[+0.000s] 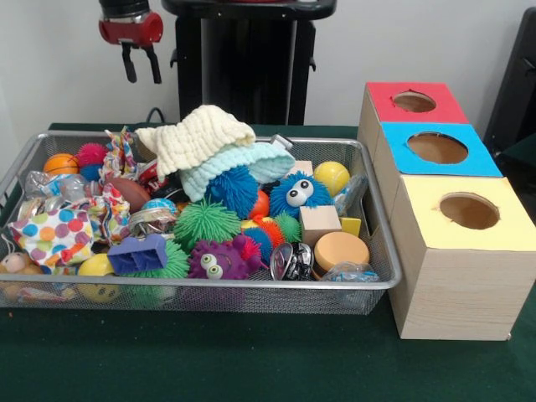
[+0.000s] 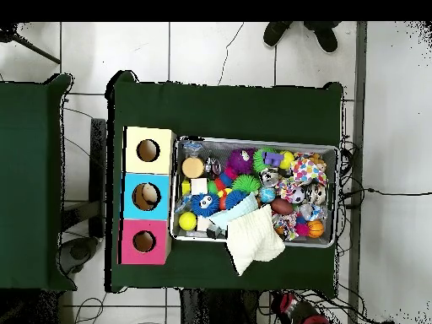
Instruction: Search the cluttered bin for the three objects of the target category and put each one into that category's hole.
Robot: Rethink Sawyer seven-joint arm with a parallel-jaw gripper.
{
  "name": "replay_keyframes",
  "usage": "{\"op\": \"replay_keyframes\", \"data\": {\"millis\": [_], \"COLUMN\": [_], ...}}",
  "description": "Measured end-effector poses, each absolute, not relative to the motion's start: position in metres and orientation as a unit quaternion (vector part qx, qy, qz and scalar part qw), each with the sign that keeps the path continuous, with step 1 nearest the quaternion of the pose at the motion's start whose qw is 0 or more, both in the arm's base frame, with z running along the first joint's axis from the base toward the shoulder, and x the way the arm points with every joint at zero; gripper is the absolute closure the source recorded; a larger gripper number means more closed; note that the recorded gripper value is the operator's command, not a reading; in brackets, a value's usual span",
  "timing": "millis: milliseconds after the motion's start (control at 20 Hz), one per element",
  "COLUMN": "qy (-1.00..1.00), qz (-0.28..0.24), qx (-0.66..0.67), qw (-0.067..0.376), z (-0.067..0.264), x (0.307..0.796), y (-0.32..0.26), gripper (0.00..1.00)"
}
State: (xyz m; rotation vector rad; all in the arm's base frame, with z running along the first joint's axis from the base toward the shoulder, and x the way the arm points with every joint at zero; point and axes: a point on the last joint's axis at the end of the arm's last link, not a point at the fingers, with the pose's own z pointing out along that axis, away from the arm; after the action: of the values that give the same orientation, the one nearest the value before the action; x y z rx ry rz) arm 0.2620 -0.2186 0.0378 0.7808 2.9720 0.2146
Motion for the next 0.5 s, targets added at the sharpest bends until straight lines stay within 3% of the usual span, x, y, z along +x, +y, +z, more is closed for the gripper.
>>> {"op": "replay_keyframes", "data": {"millis": [500], "qy": [0.959], "qz": [0.085], "qx": [0.267], "qw": [0.030], "z": [0.032], "x": [0.265], "y": [-0.237], "gripper": [0.00]}}
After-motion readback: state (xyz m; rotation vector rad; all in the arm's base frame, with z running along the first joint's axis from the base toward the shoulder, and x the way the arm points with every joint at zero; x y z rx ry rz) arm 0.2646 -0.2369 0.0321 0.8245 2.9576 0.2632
